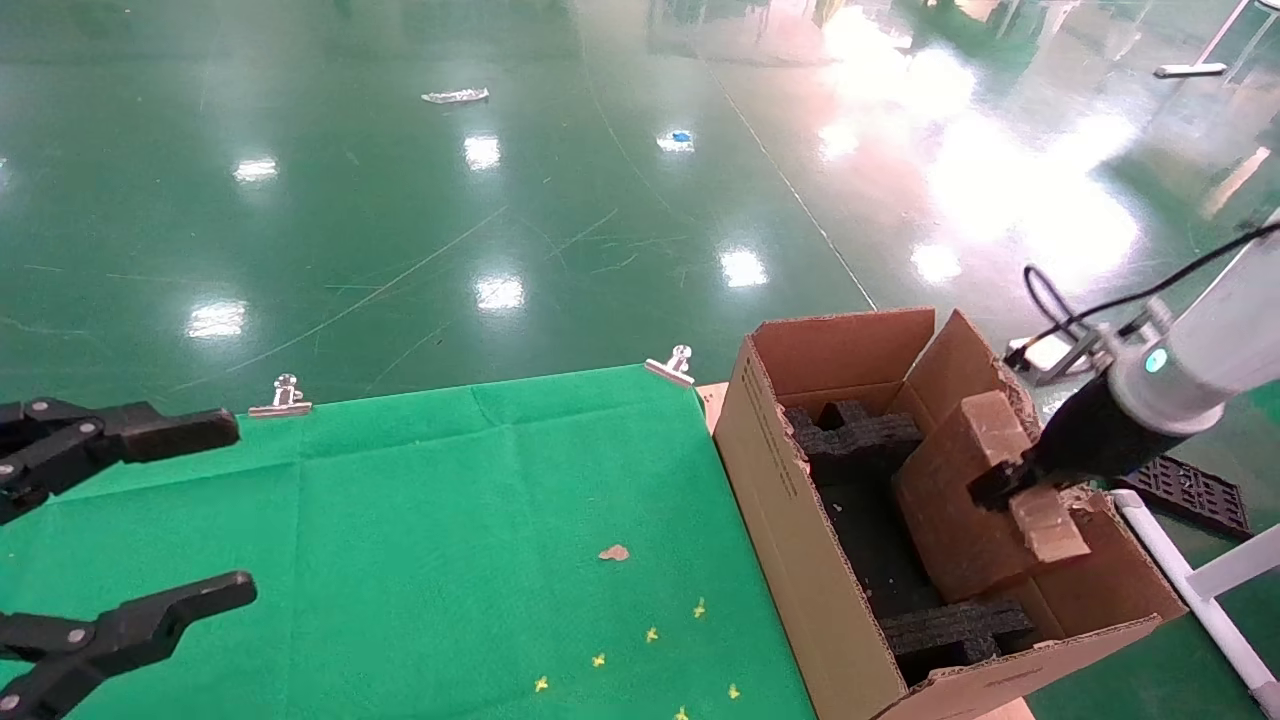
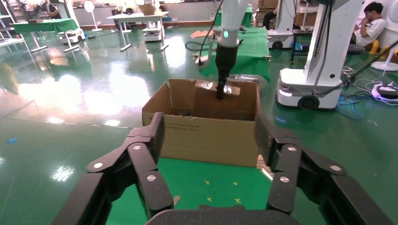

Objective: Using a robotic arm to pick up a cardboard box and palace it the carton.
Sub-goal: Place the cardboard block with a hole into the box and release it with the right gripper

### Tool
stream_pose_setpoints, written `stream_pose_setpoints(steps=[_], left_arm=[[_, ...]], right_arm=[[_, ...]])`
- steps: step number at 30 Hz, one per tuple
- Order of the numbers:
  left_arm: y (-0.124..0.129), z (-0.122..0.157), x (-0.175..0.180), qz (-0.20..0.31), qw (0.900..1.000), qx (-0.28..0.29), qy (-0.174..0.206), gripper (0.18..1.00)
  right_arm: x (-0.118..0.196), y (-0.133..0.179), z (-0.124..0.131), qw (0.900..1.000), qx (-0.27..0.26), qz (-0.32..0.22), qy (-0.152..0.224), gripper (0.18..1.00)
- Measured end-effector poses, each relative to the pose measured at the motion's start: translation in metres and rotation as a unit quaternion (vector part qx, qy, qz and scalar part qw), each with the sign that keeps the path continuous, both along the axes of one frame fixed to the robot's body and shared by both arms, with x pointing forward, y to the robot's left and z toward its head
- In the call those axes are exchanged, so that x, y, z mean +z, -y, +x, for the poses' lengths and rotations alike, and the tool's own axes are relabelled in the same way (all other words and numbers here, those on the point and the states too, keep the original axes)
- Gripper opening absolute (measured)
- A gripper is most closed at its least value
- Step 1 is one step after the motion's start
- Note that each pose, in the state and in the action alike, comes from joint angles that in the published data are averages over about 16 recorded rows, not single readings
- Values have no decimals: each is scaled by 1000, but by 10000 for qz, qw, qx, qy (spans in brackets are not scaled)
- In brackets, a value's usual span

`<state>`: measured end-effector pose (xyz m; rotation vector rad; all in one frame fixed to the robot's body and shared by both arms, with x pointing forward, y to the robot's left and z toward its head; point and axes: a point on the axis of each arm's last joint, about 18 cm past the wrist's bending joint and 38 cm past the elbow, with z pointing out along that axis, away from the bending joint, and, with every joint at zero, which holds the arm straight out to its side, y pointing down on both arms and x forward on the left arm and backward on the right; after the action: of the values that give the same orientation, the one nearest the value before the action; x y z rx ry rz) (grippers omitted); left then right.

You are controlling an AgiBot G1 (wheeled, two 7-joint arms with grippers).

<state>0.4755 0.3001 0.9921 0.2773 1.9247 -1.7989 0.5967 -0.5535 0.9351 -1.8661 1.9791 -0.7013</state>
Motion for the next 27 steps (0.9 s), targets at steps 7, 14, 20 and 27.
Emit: stream_pose_setpoints(steps=[7, 14, 20, 27], left_arm=[[0, 0, 0, 0, 10000, 0, 0, 755], [0, 0, 0, 0, 10000, 0, 0, 878], [0, 0, 0, 0, 10000, 0, 0, 948], [0, 0, 0, 0, 10000, 0, 0, 989]], right_arm=[[-39, -4, 21, 9999, 5, -83, 105, 314], [-67, -6, 34, 9993, 142, -143, 308, 306], [-80, -6, 37, 9987, 281, -159, 396, 300], [-83, -4, 35, 9984, 375, -155, 404, 300]])
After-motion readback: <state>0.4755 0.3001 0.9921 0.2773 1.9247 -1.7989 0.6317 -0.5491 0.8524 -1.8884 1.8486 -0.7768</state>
